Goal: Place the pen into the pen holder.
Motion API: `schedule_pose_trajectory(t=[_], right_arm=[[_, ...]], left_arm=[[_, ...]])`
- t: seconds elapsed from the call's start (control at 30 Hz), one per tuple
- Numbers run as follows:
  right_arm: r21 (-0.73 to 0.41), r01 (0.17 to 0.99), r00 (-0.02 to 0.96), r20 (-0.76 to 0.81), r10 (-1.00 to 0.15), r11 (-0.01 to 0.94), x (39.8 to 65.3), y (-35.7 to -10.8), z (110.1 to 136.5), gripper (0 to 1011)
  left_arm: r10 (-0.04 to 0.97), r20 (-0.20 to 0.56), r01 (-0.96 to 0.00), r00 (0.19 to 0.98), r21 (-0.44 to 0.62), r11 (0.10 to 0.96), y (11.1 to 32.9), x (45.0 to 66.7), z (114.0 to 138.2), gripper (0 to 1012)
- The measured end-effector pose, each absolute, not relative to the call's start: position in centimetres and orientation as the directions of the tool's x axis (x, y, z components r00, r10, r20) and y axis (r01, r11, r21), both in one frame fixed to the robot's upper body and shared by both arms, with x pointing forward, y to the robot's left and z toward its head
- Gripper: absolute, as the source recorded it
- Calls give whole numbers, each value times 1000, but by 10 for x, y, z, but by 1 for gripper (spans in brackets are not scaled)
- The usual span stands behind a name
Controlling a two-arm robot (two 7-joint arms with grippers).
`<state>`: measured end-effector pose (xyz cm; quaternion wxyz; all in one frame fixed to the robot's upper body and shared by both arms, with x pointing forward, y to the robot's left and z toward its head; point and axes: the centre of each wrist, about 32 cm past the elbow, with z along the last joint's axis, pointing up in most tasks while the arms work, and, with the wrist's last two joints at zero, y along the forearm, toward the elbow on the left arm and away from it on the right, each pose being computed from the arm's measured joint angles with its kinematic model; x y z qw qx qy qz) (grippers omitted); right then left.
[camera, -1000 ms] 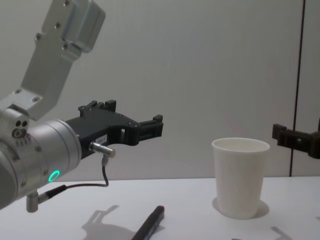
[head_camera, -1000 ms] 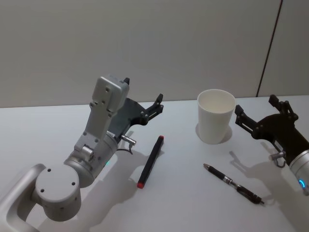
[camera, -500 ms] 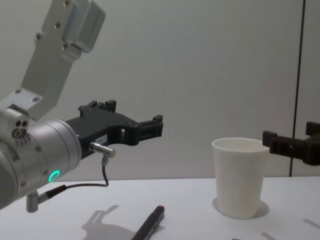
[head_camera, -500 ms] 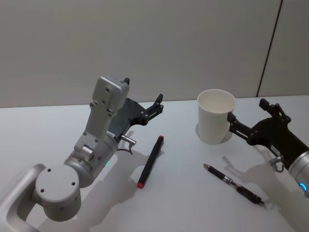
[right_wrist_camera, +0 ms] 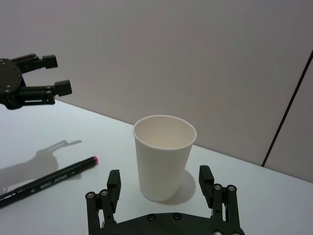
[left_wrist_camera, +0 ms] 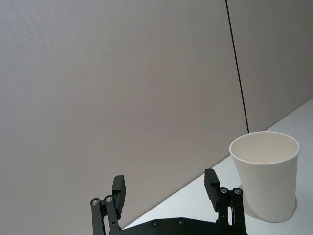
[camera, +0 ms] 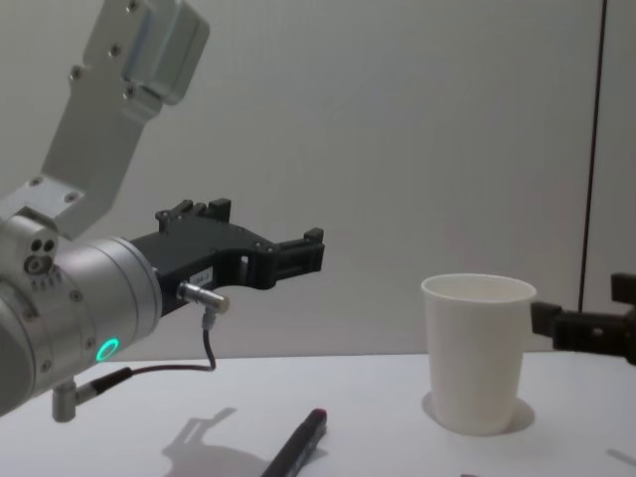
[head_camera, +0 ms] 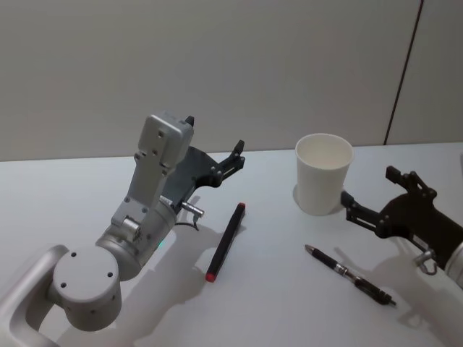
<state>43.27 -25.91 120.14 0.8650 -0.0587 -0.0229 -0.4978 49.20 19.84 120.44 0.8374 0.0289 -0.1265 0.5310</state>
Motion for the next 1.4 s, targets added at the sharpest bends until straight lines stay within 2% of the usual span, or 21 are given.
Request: schedule_pose_trajectory(t=[0.5,1.4], right_arm=[[-223,834,535,94,-840,506,424,-270,1201,1002],[-400,735,604,22,-796,547,421,-261,1192,1002]], left_arm=[[882,242,-897,404,-86,434,198,492,1204,1001],[882,242,-897,404,-86,434,198,492,1204,1001]])
